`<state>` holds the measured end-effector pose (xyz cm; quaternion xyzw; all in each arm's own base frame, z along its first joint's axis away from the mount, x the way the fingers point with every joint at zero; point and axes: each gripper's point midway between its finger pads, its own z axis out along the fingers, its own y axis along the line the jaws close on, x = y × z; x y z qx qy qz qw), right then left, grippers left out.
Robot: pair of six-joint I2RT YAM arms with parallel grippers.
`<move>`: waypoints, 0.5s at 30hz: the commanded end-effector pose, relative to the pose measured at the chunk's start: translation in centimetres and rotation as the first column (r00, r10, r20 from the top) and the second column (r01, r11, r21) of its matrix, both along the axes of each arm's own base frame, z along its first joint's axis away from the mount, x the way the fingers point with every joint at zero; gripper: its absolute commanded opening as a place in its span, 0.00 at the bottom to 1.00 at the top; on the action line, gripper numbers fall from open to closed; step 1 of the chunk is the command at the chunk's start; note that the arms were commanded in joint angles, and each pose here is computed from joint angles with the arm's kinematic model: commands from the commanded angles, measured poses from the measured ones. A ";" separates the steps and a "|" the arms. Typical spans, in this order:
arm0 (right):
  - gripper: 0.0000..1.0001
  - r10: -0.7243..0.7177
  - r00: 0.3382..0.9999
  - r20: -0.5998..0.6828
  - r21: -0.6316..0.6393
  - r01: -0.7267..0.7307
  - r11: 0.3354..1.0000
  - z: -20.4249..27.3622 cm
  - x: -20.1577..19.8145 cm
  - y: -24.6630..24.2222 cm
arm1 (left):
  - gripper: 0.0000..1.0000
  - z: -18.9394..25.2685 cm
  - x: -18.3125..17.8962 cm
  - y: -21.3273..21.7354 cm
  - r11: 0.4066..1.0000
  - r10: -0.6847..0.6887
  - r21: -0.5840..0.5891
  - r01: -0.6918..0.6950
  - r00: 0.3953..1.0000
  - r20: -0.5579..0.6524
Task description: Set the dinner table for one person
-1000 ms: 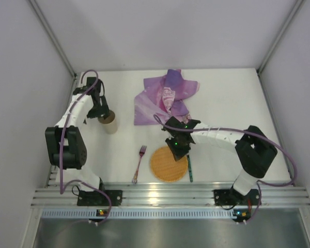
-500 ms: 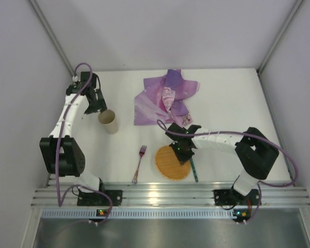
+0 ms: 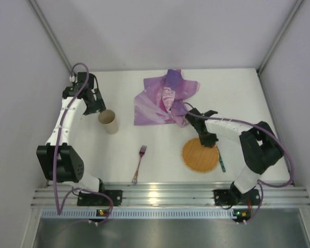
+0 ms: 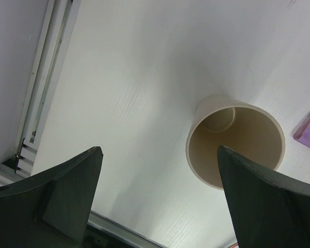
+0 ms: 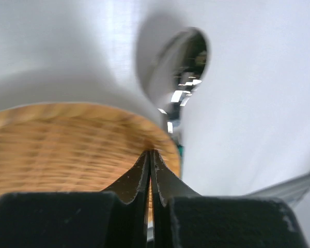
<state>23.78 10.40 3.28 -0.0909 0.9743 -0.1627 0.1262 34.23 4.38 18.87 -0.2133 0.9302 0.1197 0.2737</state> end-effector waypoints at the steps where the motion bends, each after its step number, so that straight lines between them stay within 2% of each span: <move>1: 0.00 -0.125 0.991 0.051 -0.159 0.131 0.978 2.7 1.4 -5.1 | 0.98 1.1 -0.8 -0.6 1.000 -0.011 -0.028 0.012 1.000 0.028; 6: 0.00 -0.270 0.958 0.096 -0.232 0.285 0.930 3.8 2.5 -9.6 | 0.98 2.6 -0.3 -2.0 0.999 -0.041 -0.006 0.042 0.996 0.079; 8: 0.00 -0.295 0.949 0.115 -0.229 0.314 0.921 4.3 3.0 -10.2 | 0.98 2.9 -0.2 -3.9 0.997 -0.075 -0.018 0.077 0.994 0.085; 11: 0.00 -0.279 0.942 0.187 -0.166 0.311 0.936 7.2 5.0 -9.4 | 0.98 3.3 0.3 -8.4 0.986 -0.159 -0.029 0.163 0.981 0.107; 13: 0.00 -0.249 0.932 0.262 -0.012 0.261 0.965 10.6 7.0 -6.5 | 0.98 3.3 0.5 -12.5 0.967 -0.241 -0.050 0.248 0.963 0.121; 14: 0.11 -0.181 0.949 0.257 0.114 0.156 0.981 11.4 7.8 -3.3 | 0.98 3.1 0.5 -13.8 0.959 -0.267 -0.066 0.277 0.956 0.125; 15: 0.31 -0.148 0.940 0.308 0.207 0.086 0.975 13.7 8.8 -1.2 | 0.98 2.6 0.5 -15.0 0.953 -0.277 -0.090 0.289 0.953 0.126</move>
